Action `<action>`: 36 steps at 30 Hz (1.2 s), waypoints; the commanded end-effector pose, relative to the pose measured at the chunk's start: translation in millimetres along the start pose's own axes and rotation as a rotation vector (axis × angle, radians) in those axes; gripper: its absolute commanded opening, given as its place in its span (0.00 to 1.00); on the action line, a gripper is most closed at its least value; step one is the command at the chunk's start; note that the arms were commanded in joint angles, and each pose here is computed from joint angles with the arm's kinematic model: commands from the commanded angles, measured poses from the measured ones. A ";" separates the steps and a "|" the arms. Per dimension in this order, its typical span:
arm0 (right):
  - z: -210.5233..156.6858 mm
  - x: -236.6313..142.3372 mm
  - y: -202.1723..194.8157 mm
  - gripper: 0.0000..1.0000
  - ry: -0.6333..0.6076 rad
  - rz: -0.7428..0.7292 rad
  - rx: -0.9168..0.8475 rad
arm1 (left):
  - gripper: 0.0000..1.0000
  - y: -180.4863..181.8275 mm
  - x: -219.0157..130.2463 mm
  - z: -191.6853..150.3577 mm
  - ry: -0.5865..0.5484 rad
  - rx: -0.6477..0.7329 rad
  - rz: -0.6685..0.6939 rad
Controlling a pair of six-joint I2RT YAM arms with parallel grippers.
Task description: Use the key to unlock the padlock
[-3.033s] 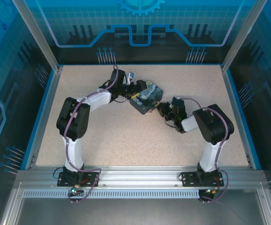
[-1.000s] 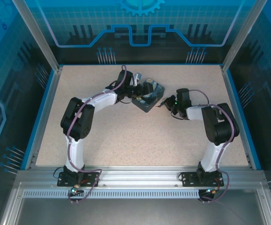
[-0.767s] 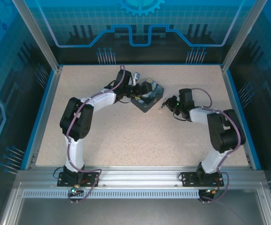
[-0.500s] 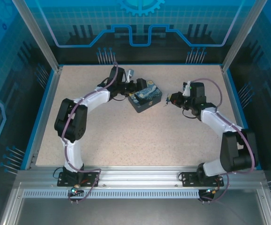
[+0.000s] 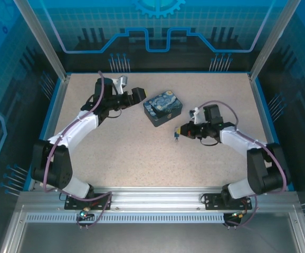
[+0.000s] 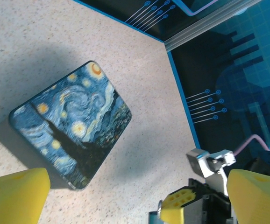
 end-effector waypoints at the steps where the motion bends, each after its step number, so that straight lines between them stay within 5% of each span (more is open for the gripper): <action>1: -11.8 24.3 -5.1 0.04 0.102 0.026 0.040 | 0.99 7.0 -13.4 -10.3 -0.001 0.012 0.040; 16: -7.9 39.5 -57.8 0.08 0.159 -0.163 0.160 | 0.99 12.9 -23.1 -21.8 0.012 -0.007 0.094; 21: -5.8 29.5 -60.2 0.23 0.130 -0.197 0.147 | 0.99 11.6 -28.1 -20.2 0.003 0.014 0.123; 30: -1.4 -24.5 -45.9 0.47 -0.043 -0.326 0.079 | 0.99 11.7 -48.9 -15.6 -0.059 0.039 0.207; 36: 5.0 -79.4 -15.3 0.61 -0.330 -0.450 -0.115 | 0.99 15.8 -90.0 -22.0 -0.262 0.108 0.389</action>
Point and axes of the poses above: each hand's point on the last joint's axis, 136 mm out from that joint toward the fingers, its own x axis out along the fingers, its own y axis along the line the jaws close on, z = x × y, the point moved 9 cm from there along -x, back along the fingers, and after that the axes turned 5 degrees about x, right-handed, at the moved point
